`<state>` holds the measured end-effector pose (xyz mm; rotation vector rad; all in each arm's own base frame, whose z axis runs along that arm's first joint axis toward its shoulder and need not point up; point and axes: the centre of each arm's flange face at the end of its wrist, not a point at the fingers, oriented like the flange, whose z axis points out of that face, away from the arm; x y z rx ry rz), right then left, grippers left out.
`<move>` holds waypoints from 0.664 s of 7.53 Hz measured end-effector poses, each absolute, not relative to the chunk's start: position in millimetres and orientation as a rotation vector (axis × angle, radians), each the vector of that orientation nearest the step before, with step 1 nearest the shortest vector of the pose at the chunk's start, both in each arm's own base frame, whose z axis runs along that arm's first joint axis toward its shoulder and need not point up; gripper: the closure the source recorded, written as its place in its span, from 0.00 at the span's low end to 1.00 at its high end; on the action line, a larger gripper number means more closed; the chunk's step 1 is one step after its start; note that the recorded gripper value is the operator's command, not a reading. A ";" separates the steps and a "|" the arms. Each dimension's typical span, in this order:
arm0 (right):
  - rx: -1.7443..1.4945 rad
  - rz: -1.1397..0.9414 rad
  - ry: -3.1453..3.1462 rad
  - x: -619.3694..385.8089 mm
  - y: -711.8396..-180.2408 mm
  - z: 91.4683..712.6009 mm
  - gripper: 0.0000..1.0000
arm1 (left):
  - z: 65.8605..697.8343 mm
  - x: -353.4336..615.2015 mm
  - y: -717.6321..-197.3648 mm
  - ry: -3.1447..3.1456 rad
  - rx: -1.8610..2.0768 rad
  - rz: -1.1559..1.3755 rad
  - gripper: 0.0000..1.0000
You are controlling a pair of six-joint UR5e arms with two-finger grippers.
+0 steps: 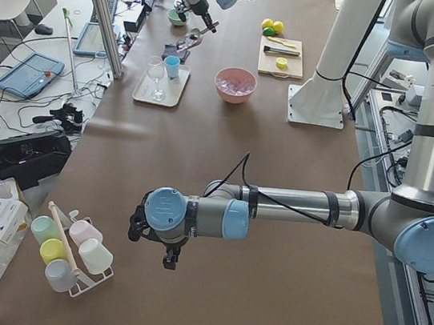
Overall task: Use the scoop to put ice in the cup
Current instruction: 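Tilt the scoop with the right gripper to pour ice into the blue cup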
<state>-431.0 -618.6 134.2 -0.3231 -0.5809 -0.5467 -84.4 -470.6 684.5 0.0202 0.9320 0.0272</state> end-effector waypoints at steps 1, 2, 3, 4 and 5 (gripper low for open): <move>-0.327 -0.548 -0.579 -430.6 -618.3 133.6 1.00 | 685.1 -84.7 -470.0 0.932 0.019 0.026 0.02; -0.331 -0.547 -0.578 -430.5 -617.9 133.8 1.00 | 685.5 -86.0 -469.5 0.931 0.019 0.023 0.02; -0.334 -0.547 -0.576 -430.5 -617.5 134.0 1.00 | 686.0 -87.6 -469.0 0.929 0.019 0.019 0.02; -0.336 -0.548 -0.575 -430.4 -617.2 134.1 1.00 | 686.6 -88.9 -468.6 0.926 0.018 0.015 0.02; -0.337 -0.548 -0.575 -430.3 -617.1 134.3 1.00 | 685.5 -90.0 -468.8 0.925 0.020 0.011 0.02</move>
